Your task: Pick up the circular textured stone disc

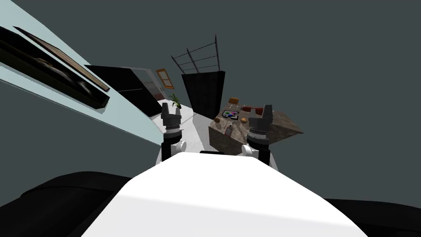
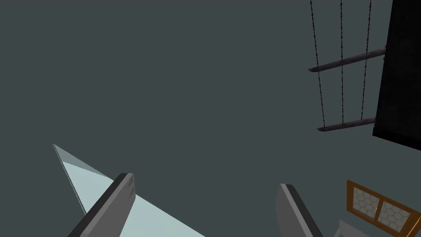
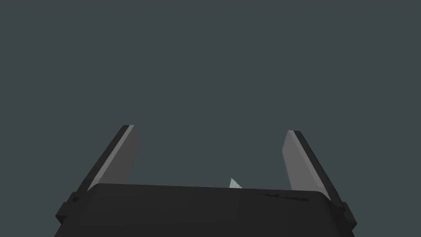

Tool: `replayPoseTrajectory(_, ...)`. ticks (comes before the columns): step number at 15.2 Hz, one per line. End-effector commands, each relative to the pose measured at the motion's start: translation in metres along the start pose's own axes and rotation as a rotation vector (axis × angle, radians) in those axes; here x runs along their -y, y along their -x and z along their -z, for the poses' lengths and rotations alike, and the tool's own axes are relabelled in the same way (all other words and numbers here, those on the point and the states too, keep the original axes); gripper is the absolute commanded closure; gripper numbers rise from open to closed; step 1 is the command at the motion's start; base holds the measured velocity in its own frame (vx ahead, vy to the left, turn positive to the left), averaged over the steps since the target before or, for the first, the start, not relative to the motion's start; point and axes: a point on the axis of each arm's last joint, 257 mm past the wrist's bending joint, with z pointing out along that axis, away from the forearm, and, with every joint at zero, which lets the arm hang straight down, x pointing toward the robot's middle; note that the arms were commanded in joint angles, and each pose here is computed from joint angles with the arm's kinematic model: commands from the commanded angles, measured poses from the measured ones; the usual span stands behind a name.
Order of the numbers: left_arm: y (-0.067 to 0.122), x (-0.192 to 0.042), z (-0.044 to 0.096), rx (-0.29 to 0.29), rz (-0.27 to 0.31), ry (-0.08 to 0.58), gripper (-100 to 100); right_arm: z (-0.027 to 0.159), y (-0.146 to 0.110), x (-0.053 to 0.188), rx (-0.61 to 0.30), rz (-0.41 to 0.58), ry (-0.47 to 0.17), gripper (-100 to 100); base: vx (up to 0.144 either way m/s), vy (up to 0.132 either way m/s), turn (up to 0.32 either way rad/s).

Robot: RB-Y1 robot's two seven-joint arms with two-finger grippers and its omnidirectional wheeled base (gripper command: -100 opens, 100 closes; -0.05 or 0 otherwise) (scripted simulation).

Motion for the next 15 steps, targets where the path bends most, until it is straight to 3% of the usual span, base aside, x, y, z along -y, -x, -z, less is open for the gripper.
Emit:
replayPoseTrajectory(1,0.000,0.000,0.000,0.000,0.000,0.000,0,0.001,-0.005,0.002,-0.033,0.006,-0.006,-100,0.000,0.003,0.036)
replayPoseTrajectory(10,0.000,0.000,0.000,0.000,0.000,0.000,0,0.015,-0.032,0.024,-0.209,0.035,-0.065,-100,-0.003,0.003,0.077)
replayPoseTrajectory(15,0.000,0.000,0.000,0.000,0.000,0.000,0,0.033,-0.049,0.047,-0.329,0.055,-0.133,-100,-0.005,0.003,0.111)
